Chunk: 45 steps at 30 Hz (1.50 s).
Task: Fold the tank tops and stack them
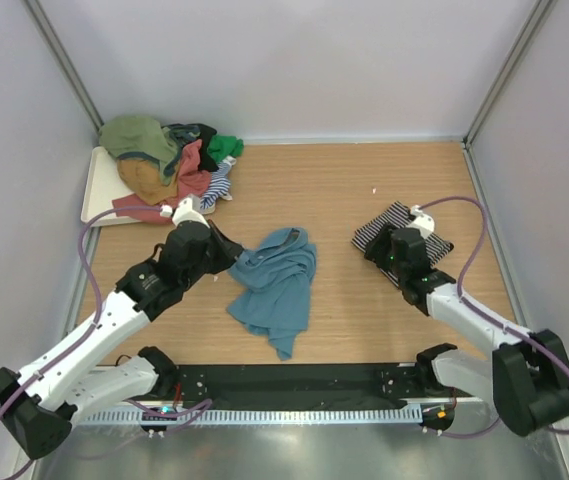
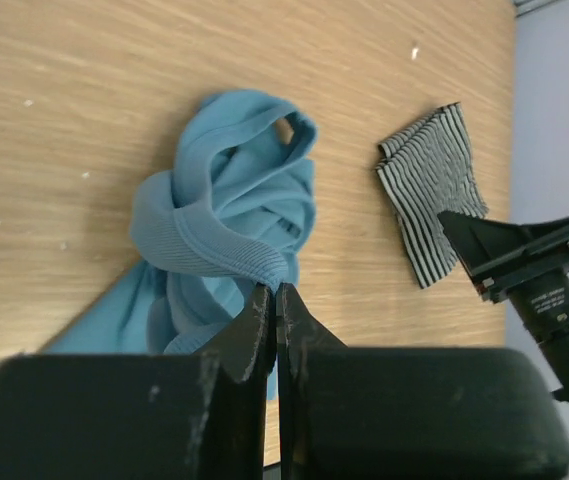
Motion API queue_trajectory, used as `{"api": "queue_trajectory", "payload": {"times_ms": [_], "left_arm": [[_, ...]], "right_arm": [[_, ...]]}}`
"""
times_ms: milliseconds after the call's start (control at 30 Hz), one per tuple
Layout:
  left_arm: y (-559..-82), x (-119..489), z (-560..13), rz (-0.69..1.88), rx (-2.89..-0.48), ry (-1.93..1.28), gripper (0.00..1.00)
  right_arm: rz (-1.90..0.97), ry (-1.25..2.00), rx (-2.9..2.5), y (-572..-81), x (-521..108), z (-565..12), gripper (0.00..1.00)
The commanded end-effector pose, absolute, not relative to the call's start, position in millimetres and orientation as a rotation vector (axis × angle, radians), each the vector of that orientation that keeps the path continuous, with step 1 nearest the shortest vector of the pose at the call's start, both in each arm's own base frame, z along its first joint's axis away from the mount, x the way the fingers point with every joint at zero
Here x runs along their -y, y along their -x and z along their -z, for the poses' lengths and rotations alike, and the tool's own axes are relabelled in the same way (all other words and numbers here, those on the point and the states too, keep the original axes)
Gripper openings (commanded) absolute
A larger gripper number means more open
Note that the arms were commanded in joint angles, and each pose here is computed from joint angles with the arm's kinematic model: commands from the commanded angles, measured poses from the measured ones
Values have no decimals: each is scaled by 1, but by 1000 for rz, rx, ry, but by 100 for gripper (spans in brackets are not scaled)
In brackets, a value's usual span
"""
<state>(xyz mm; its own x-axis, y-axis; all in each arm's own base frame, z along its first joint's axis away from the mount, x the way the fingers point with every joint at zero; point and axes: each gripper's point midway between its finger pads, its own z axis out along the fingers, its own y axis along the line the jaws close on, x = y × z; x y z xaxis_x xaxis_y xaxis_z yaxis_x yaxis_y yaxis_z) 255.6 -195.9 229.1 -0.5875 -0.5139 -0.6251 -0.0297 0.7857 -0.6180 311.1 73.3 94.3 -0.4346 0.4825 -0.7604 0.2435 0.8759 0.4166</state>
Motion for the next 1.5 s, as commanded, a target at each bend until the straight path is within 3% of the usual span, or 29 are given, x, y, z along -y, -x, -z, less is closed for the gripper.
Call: {"api": "queue_trajectory", "payload": {"times_ms": [0,333,533,667,1000,1067,1100,1133,1233,1467], "left_arm": [[-251,183,-232,727,-2074,433,1],[-258,129,-234,537,-2019,537,1],[-279,111,-244,554,-1976,677,0],[-300,94,-250,553,-1985,743,0],[-339,67,-280,624,-1931,849,0],[-343,64,-281,614,-1937,856,0],[-346,63,-287,615,-1925,846,0],[-347,60,-289,600,-1922,845,0],[-348,46,-298,545,-1911,854,0],[-337,11,-340,387,-1823,879,0]], "right_arm": [[-389,-320,-2019,-333,-117,-115,59],[-560,51,-2145,-324,-211,-98,56],[-685,105,-2244,-277,-245,-94,56],[-679,135,-2334,-241,-260,-75,61],[-620,298,-2457,-206,-302,-33,61],[-619,316,-2480,-202,-306,-22,57],[-624,323,-2483,-202,-309,-21,50],[-599,318,-2482,-205,-307,-20,28],[-412,304,-2470,-218,-283,-31,2],[-263,260,-2335,-279,-244,-118,1]]}}
